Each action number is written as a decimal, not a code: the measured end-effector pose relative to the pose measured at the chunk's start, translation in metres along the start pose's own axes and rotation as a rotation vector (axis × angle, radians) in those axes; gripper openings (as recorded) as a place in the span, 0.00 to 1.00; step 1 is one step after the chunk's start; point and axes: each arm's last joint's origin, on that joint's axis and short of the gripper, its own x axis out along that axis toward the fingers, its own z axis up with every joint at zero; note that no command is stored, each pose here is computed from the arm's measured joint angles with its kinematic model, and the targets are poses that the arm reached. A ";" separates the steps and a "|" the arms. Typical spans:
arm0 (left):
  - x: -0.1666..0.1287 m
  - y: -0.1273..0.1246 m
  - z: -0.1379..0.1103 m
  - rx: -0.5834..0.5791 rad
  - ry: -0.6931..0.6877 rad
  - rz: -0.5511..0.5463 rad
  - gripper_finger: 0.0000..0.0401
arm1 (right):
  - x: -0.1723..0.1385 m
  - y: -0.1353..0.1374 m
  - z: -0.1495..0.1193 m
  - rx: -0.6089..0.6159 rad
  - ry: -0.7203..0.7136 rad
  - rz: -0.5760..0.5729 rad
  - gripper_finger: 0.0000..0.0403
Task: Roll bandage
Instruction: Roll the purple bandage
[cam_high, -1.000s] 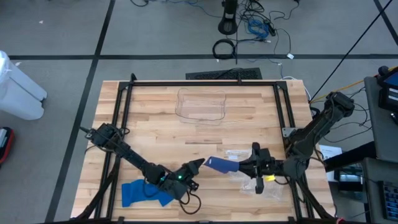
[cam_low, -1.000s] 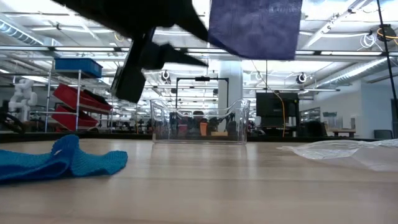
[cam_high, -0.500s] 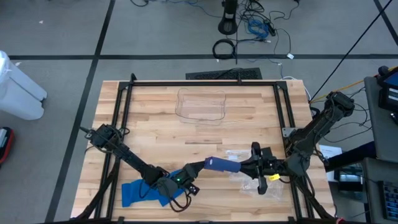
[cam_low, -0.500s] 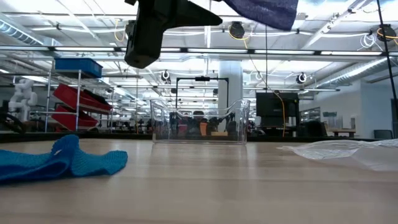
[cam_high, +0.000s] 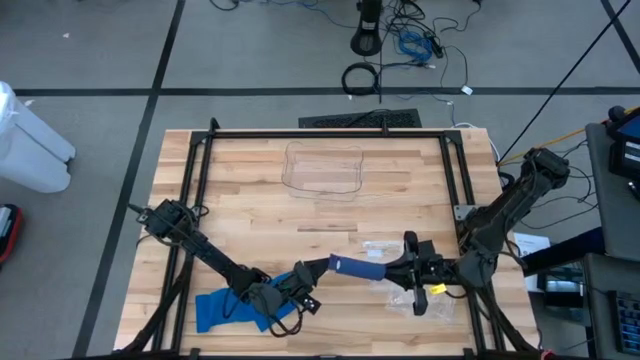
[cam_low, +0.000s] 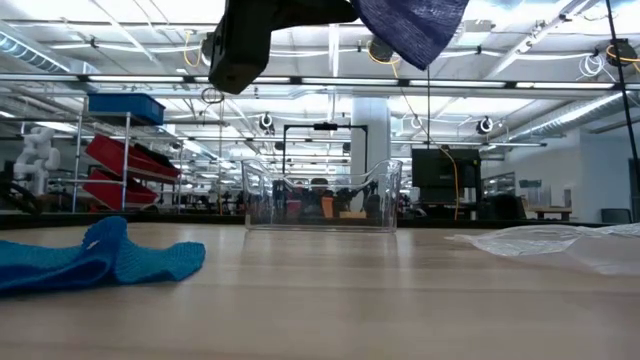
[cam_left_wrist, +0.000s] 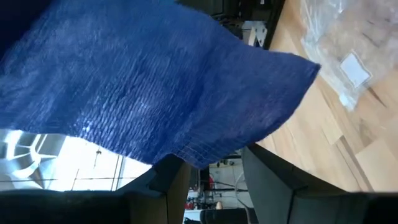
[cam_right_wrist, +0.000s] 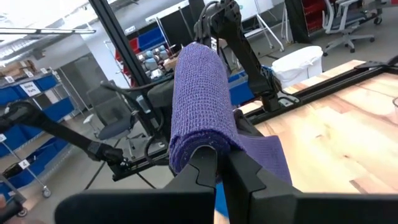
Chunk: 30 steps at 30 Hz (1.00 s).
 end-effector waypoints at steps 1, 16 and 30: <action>0.000 0.000 0.000 0.001 -0.001 0.000 0.37 | 0.000 0.001 -0.001 -0.001 0.003 0.002 0.00; -0.008 0.006 0.003 -0.009 -0.049 0.003 0.37 | -0.009 0.006 -0.004 -0.022 -0.014 -0.030 0.00; -0.009 0.005 0.006 0.040 -0.131 0.003 0.37 | -0.004 0.003 0.000 -0.012 -0.034 -0.039 0.00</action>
